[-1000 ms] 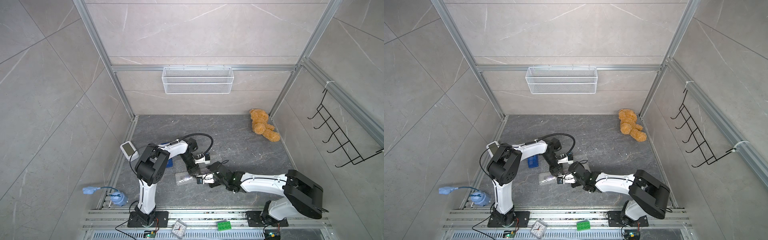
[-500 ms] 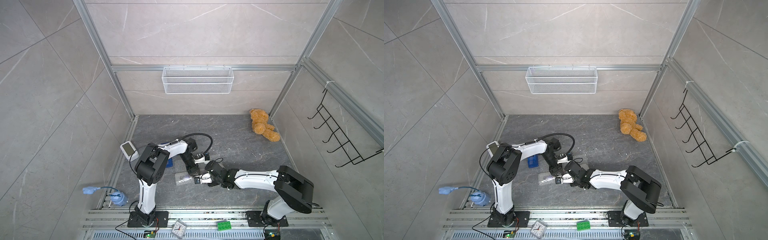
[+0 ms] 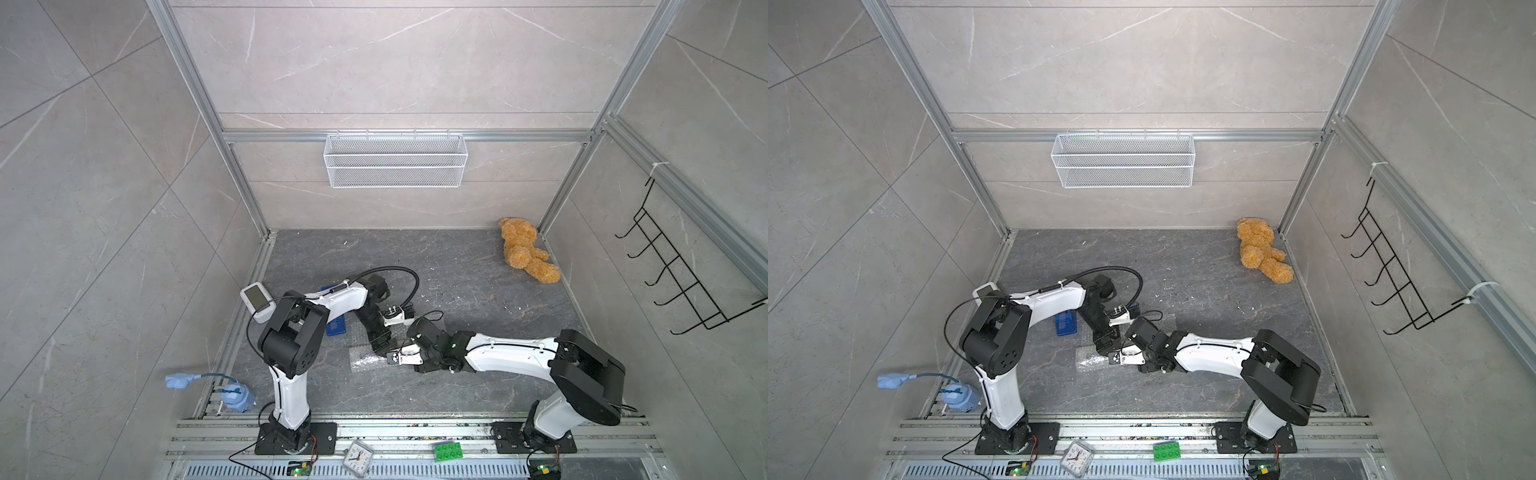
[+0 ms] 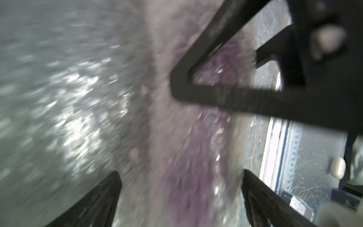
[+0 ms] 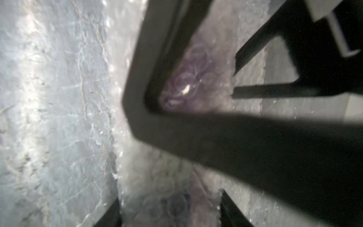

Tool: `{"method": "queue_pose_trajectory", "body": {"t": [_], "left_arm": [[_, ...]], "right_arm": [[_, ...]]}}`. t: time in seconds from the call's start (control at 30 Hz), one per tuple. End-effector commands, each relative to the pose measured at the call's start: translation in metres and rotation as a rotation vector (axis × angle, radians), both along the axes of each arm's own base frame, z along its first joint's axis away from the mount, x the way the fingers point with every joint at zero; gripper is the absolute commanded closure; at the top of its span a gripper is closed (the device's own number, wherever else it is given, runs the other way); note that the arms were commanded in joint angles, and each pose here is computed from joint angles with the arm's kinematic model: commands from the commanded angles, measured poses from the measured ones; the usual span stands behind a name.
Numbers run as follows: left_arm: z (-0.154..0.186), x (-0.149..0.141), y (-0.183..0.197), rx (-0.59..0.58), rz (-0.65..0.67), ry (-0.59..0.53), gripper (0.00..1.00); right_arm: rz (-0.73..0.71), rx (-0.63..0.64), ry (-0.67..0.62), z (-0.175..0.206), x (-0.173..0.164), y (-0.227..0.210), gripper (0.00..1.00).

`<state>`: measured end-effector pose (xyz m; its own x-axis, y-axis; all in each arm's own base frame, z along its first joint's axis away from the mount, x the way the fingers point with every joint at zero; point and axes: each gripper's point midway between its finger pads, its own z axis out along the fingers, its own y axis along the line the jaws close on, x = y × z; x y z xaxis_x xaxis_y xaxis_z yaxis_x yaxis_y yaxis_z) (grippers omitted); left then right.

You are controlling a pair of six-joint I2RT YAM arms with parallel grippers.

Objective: Wrap wine bottles in bubble wrap
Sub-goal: Wrap the wine bottle in bubble wrap.

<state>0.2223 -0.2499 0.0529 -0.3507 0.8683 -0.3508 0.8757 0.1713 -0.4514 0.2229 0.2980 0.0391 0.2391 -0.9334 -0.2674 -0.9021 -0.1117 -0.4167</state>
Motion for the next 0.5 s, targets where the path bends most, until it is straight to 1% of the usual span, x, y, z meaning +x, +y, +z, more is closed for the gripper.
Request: {"method": "queue_pose_trajectory", "body": {"t": [0.0,0.13,0.23,0.27,0.37,0.4,0.47], "left_arm": [[0.023,0.007,0.007,-0.024,0.035,-0.061,0.01],[0.042,0.024,0.012,-0.066,0.085,-0.155,0.00],[0.056,0.041,0.026,-0.062,0.141,-0.296,0.01],[0.062,0.047,0.032,-0.055,0.160,-0.365,0.00],[0.084,0.069,0.053,-0.020,0.240,-0.644,0.00],[0.094,0.073,0.059,-0.026,0.262,-0.734,0.00],[0.117,0.075,0.068,-0.056,0.295,-0.878,0.00]], "right_arm": [[-0.073,-0.144,0.244,-0.029,-0.034,-0.037,0.51],[-0.096,-0.131,0.352,-0.024,-0.040,-0.036,0.51],[-0.123,-0.104,0.477,-0.016,-0.045,-0.033,0.51],[-0.134,-0.097,0.518,-0.014,-0.045,-0.033,0.50],[-0.167,-0.093,0.633,-0.010,-0.044,-0.032,0.48],[-0.182,-0.097,0.669,-0.010,-0.042,-0.033,0.48],[-0.204,-0.105,0.728,-0.010,-0.040,-0.033,0.47]]}}
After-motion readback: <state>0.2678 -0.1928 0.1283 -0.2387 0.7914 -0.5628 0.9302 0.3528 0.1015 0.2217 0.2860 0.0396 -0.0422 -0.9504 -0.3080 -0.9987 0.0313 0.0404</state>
